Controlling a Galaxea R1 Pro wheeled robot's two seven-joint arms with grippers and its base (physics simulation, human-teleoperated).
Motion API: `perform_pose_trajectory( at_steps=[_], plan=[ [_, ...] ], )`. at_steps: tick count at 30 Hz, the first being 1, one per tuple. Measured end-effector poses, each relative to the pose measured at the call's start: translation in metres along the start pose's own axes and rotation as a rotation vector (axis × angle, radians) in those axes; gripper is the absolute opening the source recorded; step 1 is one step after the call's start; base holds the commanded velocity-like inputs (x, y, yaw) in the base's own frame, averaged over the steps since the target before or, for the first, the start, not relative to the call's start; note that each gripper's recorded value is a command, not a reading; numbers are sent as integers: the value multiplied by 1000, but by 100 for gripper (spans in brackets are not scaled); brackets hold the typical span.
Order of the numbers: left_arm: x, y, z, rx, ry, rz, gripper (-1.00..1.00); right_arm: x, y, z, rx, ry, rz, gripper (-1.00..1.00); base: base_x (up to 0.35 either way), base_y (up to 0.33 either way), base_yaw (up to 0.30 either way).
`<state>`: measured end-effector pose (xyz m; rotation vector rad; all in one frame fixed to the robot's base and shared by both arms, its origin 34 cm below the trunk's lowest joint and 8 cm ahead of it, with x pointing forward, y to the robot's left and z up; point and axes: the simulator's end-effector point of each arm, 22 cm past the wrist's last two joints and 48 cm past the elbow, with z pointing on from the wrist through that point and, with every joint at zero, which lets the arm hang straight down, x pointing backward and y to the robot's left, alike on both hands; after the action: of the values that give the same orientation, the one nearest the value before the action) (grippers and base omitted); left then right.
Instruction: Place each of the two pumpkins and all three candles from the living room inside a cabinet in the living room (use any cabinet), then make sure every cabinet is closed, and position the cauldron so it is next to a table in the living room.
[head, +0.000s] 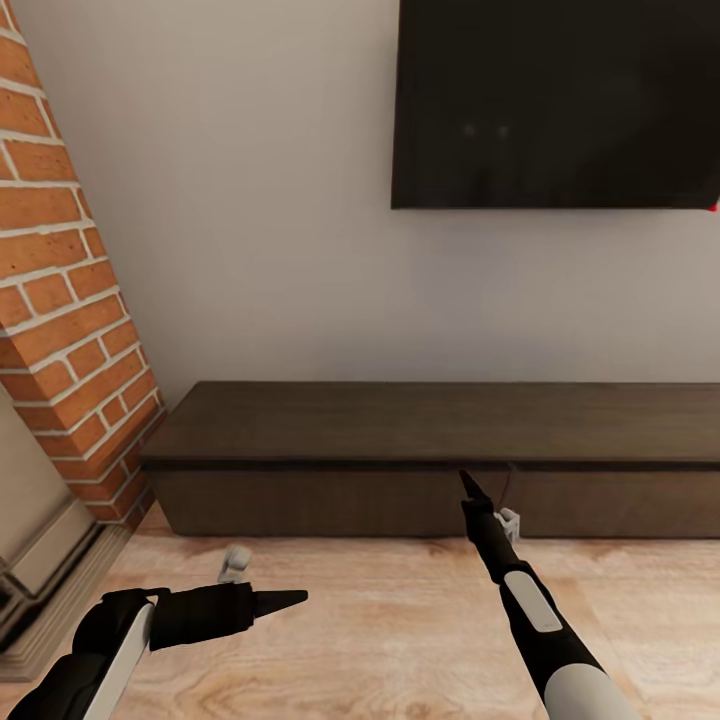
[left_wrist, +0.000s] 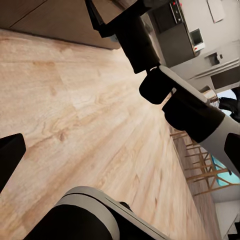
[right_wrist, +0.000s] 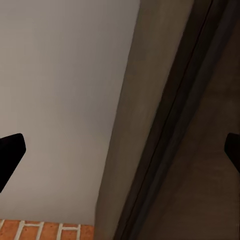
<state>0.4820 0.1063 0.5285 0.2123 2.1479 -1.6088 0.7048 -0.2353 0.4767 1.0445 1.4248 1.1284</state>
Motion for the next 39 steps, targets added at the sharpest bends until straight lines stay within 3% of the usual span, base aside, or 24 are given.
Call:
perform_pose_trajectory(
  at_steps=[13,21,39],
  plan=[
    [0,0,1,1,0,0,100,2,-26,-2,62,-2,38,100,35,0,0],
    [0,0,1,1,-1,1,100,-3,-32,-4,79,-30,30,100,29,4,0],
    [1,2,1,-2,0,-5,100,-3,-37,-5,88,-32,30,100,236,20,0]
  ],
)
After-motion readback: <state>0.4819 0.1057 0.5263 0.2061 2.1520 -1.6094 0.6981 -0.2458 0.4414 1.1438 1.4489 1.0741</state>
